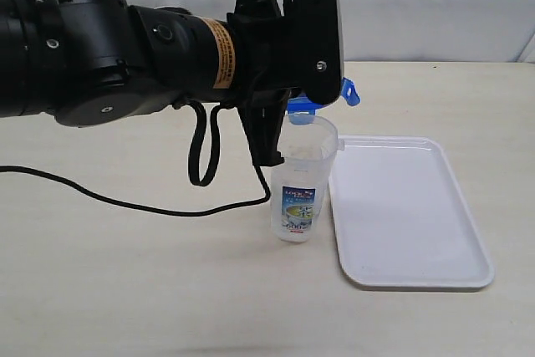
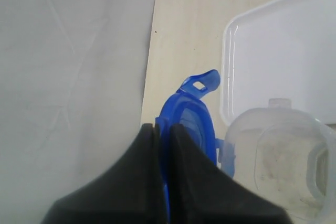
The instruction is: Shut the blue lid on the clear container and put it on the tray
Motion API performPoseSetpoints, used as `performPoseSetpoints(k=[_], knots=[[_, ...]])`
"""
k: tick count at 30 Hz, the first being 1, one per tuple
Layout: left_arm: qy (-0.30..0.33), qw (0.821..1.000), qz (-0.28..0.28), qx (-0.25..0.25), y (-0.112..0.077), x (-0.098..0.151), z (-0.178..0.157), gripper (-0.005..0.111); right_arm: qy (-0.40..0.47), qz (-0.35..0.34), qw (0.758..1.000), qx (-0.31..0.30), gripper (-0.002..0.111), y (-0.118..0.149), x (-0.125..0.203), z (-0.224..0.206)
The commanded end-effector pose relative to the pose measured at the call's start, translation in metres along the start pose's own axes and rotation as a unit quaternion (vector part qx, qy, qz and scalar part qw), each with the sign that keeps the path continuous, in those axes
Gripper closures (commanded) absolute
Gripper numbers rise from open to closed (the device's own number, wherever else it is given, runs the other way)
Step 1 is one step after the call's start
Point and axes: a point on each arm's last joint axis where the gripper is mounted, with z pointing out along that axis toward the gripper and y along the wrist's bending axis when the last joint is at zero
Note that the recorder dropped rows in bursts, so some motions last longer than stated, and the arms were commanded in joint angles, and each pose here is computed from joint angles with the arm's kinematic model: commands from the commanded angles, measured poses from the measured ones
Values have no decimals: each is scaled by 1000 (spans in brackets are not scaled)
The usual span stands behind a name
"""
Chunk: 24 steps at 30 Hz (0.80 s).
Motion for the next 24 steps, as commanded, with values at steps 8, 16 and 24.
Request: performPoseSetpoints(k=[8,16,24], knots=[[-1,999,-33,4,-1,-1,0,107,-4,0,1000,2,104,0,0,0],[5,999,-33,7,-2,0,0,107,-4,0,1000,2,104,0,0,0],[10,998,-54,13,-3,1,0,107,-4,0,1000,2,104,0,0,0]])
